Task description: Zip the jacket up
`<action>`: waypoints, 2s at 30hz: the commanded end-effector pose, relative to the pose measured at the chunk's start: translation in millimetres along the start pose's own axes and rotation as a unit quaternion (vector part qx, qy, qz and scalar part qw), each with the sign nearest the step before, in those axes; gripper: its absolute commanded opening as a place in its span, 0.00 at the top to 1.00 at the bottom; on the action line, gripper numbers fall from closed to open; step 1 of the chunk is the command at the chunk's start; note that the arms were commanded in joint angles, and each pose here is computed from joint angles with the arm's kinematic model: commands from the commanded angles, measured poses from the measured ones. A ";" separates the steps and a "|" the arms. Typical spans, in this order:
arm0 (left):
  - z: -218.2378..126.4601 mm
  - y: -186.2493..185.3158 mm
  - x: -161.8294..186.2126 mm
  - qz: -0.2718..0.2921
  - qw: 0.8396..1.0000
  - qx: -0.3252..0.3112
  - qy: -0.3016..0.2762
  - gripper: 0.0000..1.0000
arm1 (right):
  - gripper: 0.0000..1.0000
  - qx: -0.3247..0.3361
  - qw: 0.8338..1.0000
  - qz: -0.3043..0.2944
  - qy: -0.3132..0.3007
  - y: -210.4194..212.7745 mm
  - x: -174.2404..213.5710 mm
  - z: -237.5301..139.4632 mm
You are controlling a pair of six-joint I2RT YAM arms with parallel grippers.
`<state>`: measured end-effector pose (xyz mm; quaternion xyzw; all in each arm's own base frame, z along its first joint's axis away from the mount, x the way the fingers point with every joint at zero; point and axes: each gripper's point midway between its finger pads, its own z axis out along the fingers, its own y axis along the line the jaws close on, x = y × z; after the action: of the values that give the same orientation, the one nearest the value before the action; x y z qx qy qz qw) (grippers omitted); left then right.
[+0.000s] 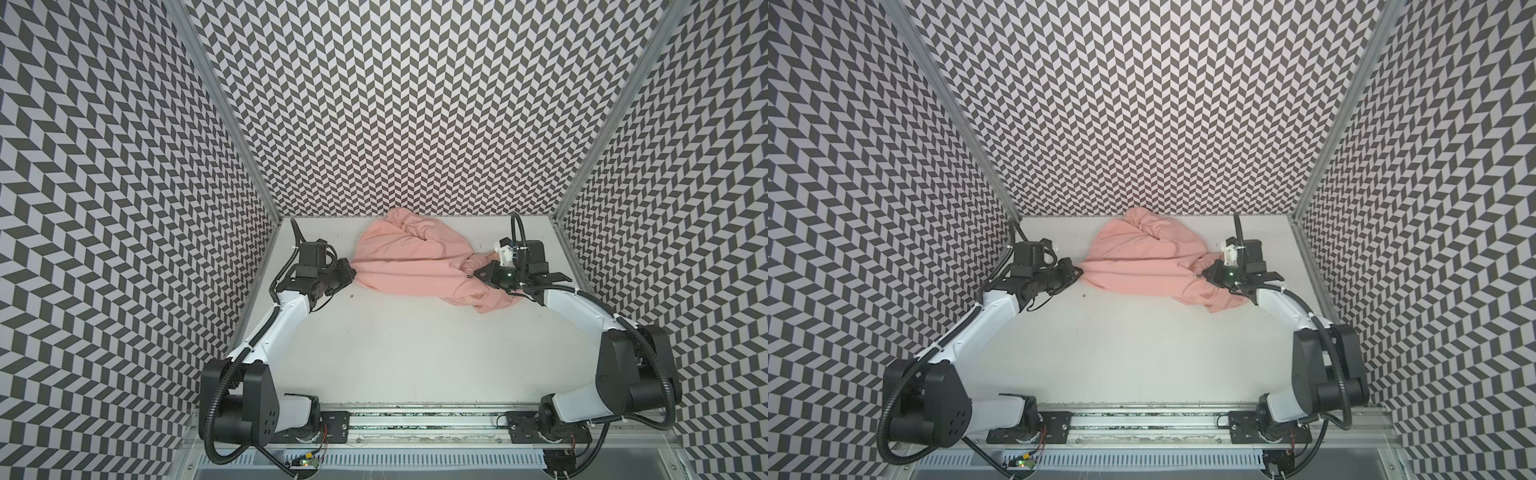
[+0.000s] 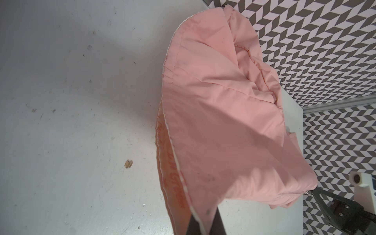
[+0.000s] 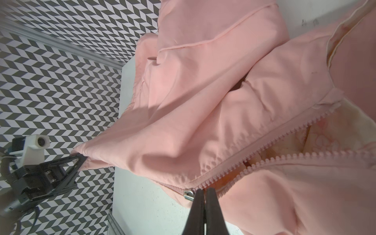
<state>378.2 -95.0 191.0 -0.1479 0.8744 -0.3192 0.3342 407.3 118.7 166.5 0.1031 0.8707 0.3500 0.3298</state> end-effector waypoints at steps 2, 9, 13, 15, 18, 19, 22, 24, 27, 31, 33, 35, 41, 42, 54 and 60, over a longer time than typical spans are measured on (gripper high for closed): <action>-8.4 18.7 -25.6 -0.014 0.998 -0.031 -0.052 1.00 | 1.00 0.065 0.997 -0.003 -0.040 -24.0 -23.8 -16.4; -10.7 28.4 -28.6 -0.028 0.997 -0.034 -0.057 1.00 | 1.00 0.087 0.995 0.003 -0.054 -33.8 -31.1 -26.2; -13.1 32.0 -31.5 -0.036 0.997 -0.035 -0.061 1.00 | 1.00 0.095 0.994 0.006 -0.057 -38.6 -33.3 -30.0; -13.9 32.5 -33.1 -0.038 0.997 -0.034 -0.064 1.00 | 1.00 0.102 0.993 0.010 -0.060 -41.8 -34.3 -32.0; -13.8 33.6 -34.8 -0.042 0.996 -0.034 -0.065 1.00 | 1.00 0.109 0.992 0.014 -0.062 -45.1 -35.5 -34.9; -14.7 33.5 -35.8 -0.042 0.996 -0.033 -0.066 1.00 | 1.00 0.109 0.992 0.014 -0.064 -45.5 -36.5 -36.2; -14.9 33.6 -36.8 -0.044 0.996 -0.032 -0.067 1.00 | 1.00 0.115 0.991 0.016 -0.067 -48.3 -37.4 -39.2; -15.5 34.8 -37.9 -0.045 0.996 -0.033 -0.069 1.00 | 1.00 0.120 0.990 0.018 -0.070 -50.9 -38.7 -41.6; -15.8 36.5 -38.3 -0.048 0.996 -0.034 -0.069 1.00 | 1.00 0.130 0.989 0.023 -0.074 -55.8 -40.4 -45.3; -17.2 38.6 -40.2 -0.050 0.996 -0.035 -0.072 1.00 | 1.00 0.140 0.987 0.031 -0.079 -61.4 -43.2 -50.1; -18.2 39.4 -41.8 -0.052 0.995 -0.035 -0.073 1.00 | 1.00 0.141 0.986 0.035 -0.083 -62.2 -45.5 -52.2; -19.2 39.8 -43.7 -0.052 0.995 -0.035 -0.075 1.00 | 1.00 0.142 0.986 0.036 -0.084 -62.9 -47.1 -53.1; -20.3 37.3 -47.6 -0.051 0.995 -0.032 -0.076 1.00 | 1.00 0.131 0.987 0.036 -0.089 -56.8 -53.4 -55.1; -19.9 37.2 -48.0 -0.050 0.995 -0.031 -0.075 1.00 | 1.00 0.121 0.988 0.032 -0.087 -52.9 -53.8 -54.1; -57.3 14.2 -69.5 -0.012 0.992 -0.036 -0.123 0.00 | 0.27 0.128 0.988 0.013 -0.082 -40.3 -56.0 -71.4; -110.2 -19.0 -103.1 0.059 0.969 -0.035 -0.235 0.00 | 0.23 0.190 0.970 0.001 -0.154 -34.9 -77.4 -117.5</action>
<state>382.5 -24.5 266.2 -0.1982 0.8236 -0.2666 0.4596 397.7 19.7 208.6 0.2039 0.8763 0.2087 0.3833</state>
